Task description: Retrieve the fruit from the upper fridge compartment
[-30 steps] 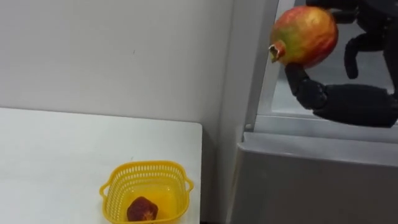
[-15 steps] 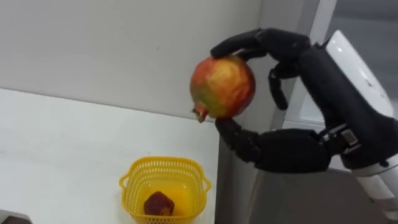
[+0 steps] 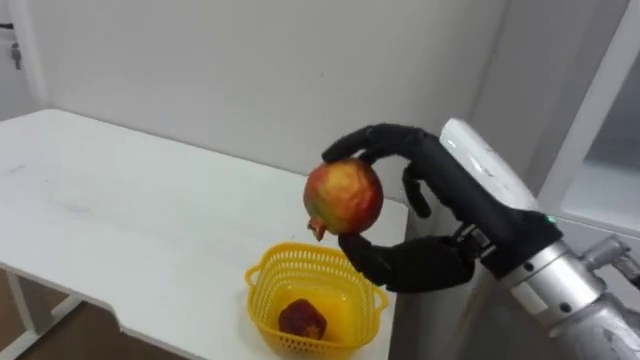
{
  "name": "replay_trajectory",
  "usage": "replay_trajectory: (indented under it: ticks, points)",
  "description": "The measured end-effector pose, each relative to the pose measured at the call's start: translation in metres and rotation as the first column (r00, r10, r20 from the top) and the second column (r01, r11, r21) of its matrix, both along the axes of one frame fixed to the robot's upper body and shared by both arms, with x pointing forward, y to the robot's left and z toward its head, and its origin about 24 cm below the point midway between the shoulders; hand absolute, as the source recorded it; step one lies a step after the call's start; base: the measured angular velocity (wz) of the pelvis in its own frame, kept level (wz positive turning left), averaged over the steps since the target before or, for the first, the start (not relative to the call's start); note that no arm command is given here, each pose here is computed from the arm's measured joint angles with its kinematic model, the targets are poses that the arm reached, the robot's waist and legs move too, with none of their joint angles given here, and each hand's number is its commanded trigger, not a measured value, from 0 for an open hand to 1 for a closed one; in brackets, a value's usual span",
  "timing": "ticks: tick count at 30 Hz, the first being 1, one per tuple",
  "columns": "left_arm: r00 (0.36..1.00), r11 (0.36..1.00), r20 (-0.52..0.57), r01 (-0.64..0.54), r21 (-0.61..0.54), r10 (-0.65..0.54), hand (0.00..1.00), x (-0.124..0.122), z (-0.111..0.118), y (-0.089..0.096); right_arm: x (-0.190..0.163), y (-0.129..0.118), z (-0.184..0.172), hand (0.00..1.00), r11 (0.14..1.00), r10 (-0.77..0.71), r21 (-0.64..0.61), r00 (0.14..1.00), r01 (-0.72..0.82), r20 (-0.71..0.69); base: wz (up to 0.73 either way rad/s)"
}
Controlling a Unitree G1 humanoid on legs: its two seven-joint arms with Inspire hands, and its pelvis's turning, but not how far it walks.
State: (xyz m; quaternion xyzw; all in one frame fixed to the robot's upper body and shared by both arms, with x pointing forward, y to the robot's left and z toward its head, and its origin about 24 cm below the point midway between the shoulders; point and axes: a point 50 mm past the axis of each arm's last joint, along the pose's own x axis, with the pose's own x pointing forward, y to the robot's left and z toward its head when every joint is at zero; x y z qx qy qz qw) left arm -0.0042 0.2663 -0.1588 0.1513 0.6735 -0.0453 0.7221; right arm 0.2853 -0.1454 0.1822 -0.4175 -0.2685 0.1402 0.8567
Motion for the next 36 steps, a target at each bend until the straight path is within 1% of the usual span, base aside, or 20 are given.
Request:
replay_trajectory:
  ticks: [2,4,8,15,19,25,27,31,36]
  points:
    - [1.000,1.000,-0.006,0.002,0.009,-0.002,0.00,0.001,0.001,0.003,0.013,-0.009,-0.012,1.00,0.997,-0.069,-0.031,0.996,0.067,-0.060,0.21]
    - [1.000,1.000,-0.009,0.003,0.002,-0.003,0.00,0.002,0.001,0.003,0.020,-0.014,-0.016,1.00,0.994,-0.106,-0.041,0.990,0.103,-0.090,0.22]
    - [1.000,1.000,-0.007,0.012,-0.007,-0.012,0.00,0.005,0.001,0.003,0.035,-0.017,-0.029,1.00,0.990,-0.137,-0.063,0.978,0.128,-0.159,0.17]
    - [0.999,0.999,-0.001,0.038,-0.006,-0.038,0.00,0.015,0.000,0.002,0.049,-0.029,-0.057,1.00,0.979,-0.201,-0.089,0.936,0.182,-0.290,0.19]
    - [0.999,0.999,0.000,0.036,-0.001,-0.036,0.00,0.015,0.001,0.003,0.053,-0.043,-0.077,1.00,0.965,-0.261,-0.116,0.895,0.235,-0.363,0.10]
    - [0.999,0.999,-0.002,0.041,0.027,-0.041,0.00,0.014,0.005,0.013,0.055,-0.050,-0.086,1.00,0.952,-0.307,-0.132,0.873,0.277,-0.380,0.12]
    - [0.999,0.999,-0.009,0.045,0.028,-0.045,0.00,0.012,0.005,0.014,0.057,-0.048,-0.090,1.00,0.948,-0.317,-0.148,0.868,0.281,-0.383,0.09]
    - [0.998,0.998,0.005,0.056,0.028,-0.056,0.00,0.017,0.005,0.013,0.058,-0.048,-0.101,1.00,0.941,-0.336,-0.190,0.848,0.281,-0.410,0.02]
    - [0.998,0.998,0.010,0.058,0.035,-0.058,0.00,0.019,0.006,0.015,0.059,-0.050,-0.103,1.00,0.936,-0.351,-0.191,0.838,0.297,-0.418,0.04]
